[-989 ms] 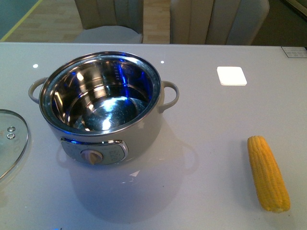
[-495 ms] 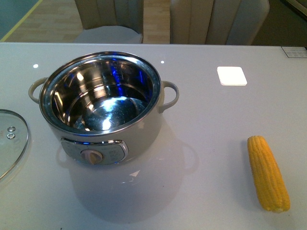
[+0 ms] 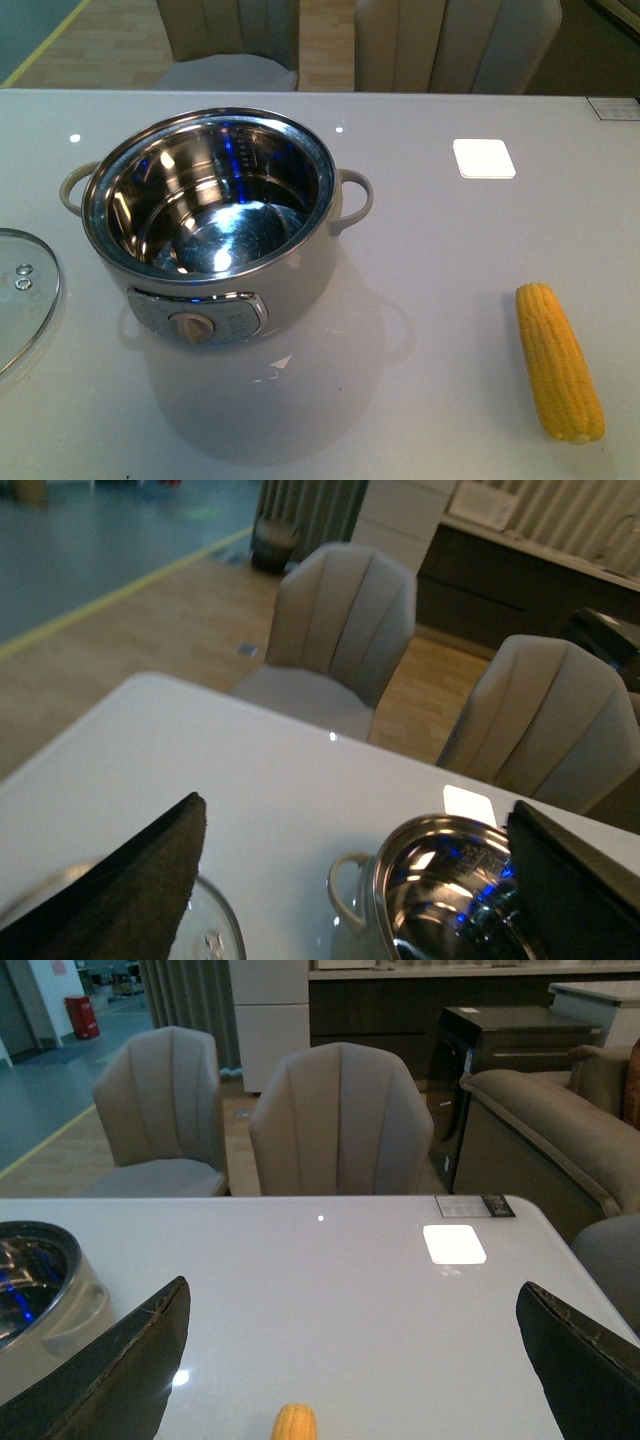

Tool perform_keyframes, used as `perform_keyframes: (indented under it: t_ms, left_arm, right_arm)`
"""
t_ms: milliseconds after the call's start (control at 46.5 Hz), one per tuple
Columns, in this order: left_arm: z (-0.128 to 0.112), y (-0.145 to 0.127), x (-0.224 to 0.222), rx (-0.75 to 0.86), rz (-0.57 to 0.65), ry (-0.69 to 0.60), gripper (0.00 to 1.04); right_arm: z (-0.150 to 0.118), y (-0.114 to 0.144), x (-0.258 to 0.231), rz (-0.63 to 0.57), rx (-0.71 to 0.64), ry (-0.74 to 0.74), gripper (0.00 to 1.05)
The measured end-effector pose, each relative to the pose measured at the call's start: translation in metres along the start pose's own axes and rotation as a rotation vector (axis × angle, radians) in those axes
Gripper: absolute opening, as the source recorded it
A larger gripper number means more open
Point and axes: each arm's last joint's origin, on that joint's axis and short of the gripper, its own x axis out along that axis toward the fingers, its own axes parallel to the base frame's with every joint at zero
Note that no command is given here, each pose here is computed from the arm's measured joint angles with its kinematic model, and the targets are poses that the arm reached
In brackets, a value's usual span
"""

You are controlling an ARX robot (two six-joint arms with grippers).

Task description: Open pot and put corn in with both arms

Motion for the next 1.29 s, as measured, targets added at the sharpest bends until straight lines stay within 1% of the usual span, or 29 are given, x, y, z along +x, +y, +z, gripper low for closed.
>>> perform_keyframes:
  t_ms: [22,43,86,108,151,172,237,280,387,430,495,538,645,1290]
  left_arm:
    - [0.000,-0.003,-0.004,0.054,-0.019,-0.023,0.83]
    - [-0.001,-0.006,-0.006,0.080,-0.027,-0.032,0.80]
    - [-0.004,-0.010,-0.011,0.152,-0.035,-0.044,0.69]
    - [-0.005,-0.012,-0.012,0.163,-0.035,-0.043,0.65]
    - [-0.010,-0.015,-0.016,0.190,-0.031,-0.038,0.55]
    - [-0.011,-0.015,-0.017,0.198,-0.030,-0.036,0.51]
    - [-0.015,-0.020,-0.022,0.215,-0.033,-0.035,0.35]
    - [-0.016,-0.021,-0.024,0.220,-0.030,-0.039,0.26]
    - [-0.019,-0.025,-0.029,0.225,-0.032,-0.042,0.08]
    - [-0.021,-0.025,-0.030,0.225,-0.035,-0.041,0.03]
    - [-0.026,-0.026,-0.032,0.229,-0.034,-0.053,0.03]
    - [-0.028,-0.030,-0.033,0.229,-0.009,-0.050,0.04]
    - [-0.029,-0.037,-0.037,0.231,-0.043,-0.054,0.04]
    - [-0.029,-0.037,-0.052,0.231,-0.040,-0.059,0.03]
  right_arm:
    - [0.000,0.000,0.000,0.000,0.000,0.000,0.96]
    - [0.000,0.000,0.000,0.000,0.000,0.000,0.96]
    - [0.000,0.000,0.000,0.000,0.000,0.000,0.96]
    - [0.000,0.000,0.000,0.000,0.000,0.000,0.96]
    - [0.000,0.000,0.000,0.000,0.000,0.000,0.96]
    - [0.000,0.000,0.000,0.000,0.000,0.000,0.96]
    - [0.000,0.000,0.000,0.000,0.000,0.000,0.96]
    - [0.000,0.000,0.000,0.000,0.000,0.000,0.96]
    - [0.000,0.000,0.000,0.000,0.000,0.000,0.96]
    - [0.000,0.000,0.000,0.000,0.000,0.000,0.96]
    - [0.000,0.000,0.000,0.000,0.000,0.000,0.96]
    - [0.000,0.000,0.000,0.000,0.000,0.000,0.96]
    - [0.000,0.000,0.000,0.001,0.000,0.000,0.96]
    - [0.000,0.000,0.000,0.001,0.000,0.000,0.96]
